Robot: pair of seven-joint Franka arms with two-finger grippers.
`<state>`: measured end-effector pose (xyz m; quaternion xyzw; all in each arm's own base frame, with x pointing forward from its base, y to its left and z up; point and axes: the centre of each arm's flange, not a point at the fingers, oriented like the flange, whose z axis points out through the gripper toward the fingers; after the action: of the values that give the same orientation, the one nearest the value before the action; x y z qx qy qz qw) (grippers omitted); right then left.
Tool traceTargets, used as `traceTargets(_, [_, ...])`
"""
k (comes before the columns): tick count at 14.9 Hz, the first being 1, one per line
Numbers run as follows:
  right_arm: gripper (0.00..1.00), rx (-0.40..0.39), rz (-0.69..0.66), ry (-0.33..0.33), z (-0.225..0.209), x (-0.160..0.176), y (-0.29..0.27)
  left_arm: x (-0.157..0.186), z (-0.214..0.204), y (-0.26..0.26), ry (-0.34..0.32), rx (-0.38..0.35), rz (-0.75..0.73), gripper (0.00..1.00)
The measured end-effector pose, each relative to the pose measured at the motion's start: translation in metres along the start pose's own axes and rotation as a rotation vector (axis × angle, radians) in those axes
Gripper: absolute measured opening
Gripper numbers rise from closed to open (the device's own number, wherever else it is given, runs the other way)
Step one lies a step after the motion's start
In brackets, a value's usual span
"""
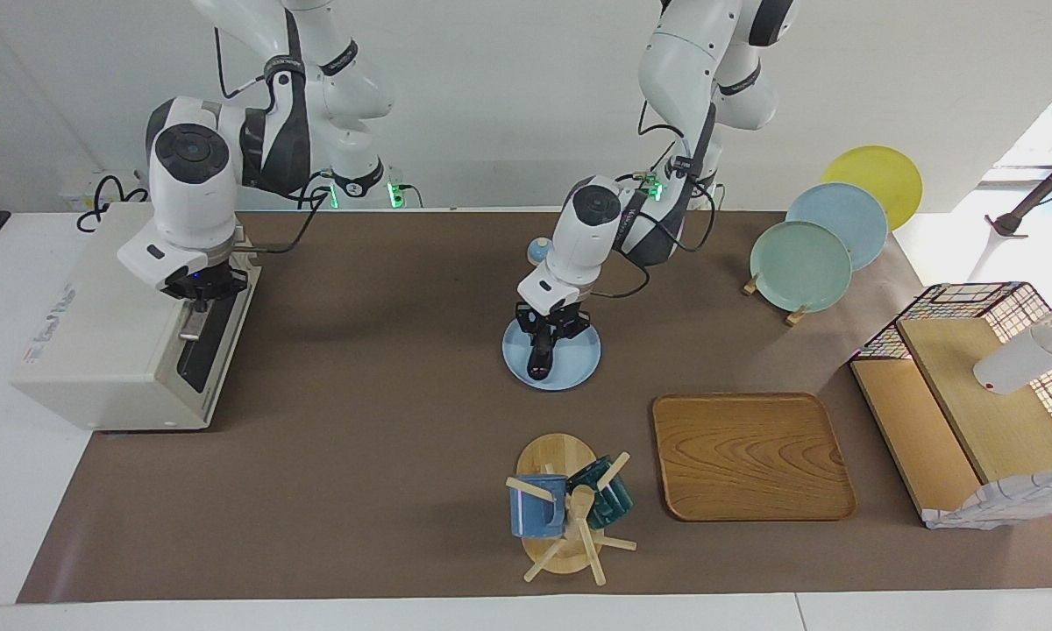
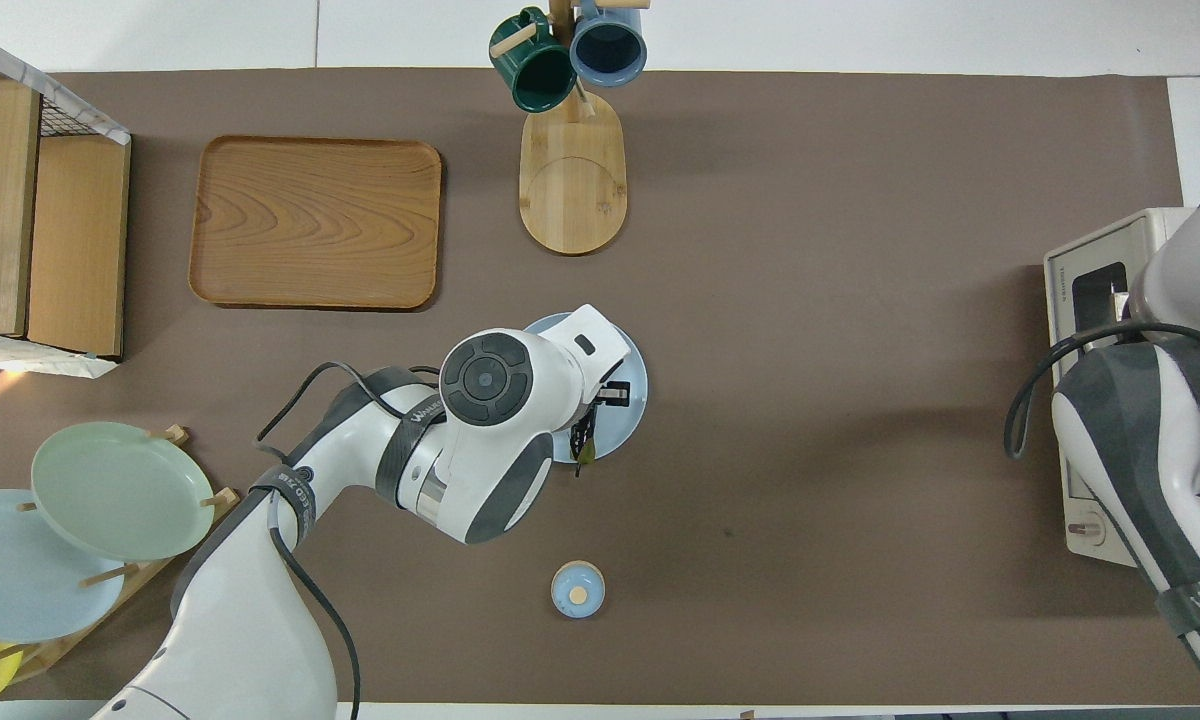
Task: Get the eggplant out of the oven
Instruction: 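Grasp the eggplant with the left gripper while the right gripper retreats, then carry the eggplant with the left gripper to the wooden tray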
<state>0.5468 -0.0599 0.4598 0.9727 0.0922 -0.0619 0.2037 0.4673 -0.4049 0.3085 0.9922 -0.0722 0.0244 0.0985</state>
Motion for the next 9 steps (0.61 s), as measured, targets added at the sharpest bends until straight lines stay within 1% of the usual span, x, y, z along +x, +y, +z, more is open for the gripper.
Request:
traceTargets(1, [0.01,0.032,0.021,-0.012,-0.004,-0.001,0.003,0.005,-0.005,-0.003,0.004,-0.001,-0.010,0.34])
traceTargets(3, [0.01,0.136,0.077,-0.042,-0.030,-0.004,0.011,0.025,-0.031,-0.019,-0.007,0.006,-0.049,0.34])
traceTargets(5, [0.01,0.241,0.118,-0.021,-0.074,-0.007,0.020,0.057,-0.081,-0.047,-0.035,0.017,-0.105,0.34])
traceTargets(6, [0.06,0.298,0.130,-0.004,-0.095,-0.009,0.021,0.072,-0.108,-0.063,-0.041,0.019,-0.128,0.34])
traceTargets(7, [0.06,0.358,0.136,0.014,-0.113,-0.011,0.021,0.087,-0.131,-0.085,-0.039,0.019,-0.146,0.34])
traceTargets(8, [0.11,0.404,0.137,0.028,-0.125,-0.012,0.020,0.100,-0.147,-0.109,-0.034,0.019,-0.157,0.34])
traceTargets(9, [0.20,0.429,0.135,0.036,-0.132,-0.013,0.019,0.111,-0.157,-0.137,-0.027,0.020,-0.166,0.34])
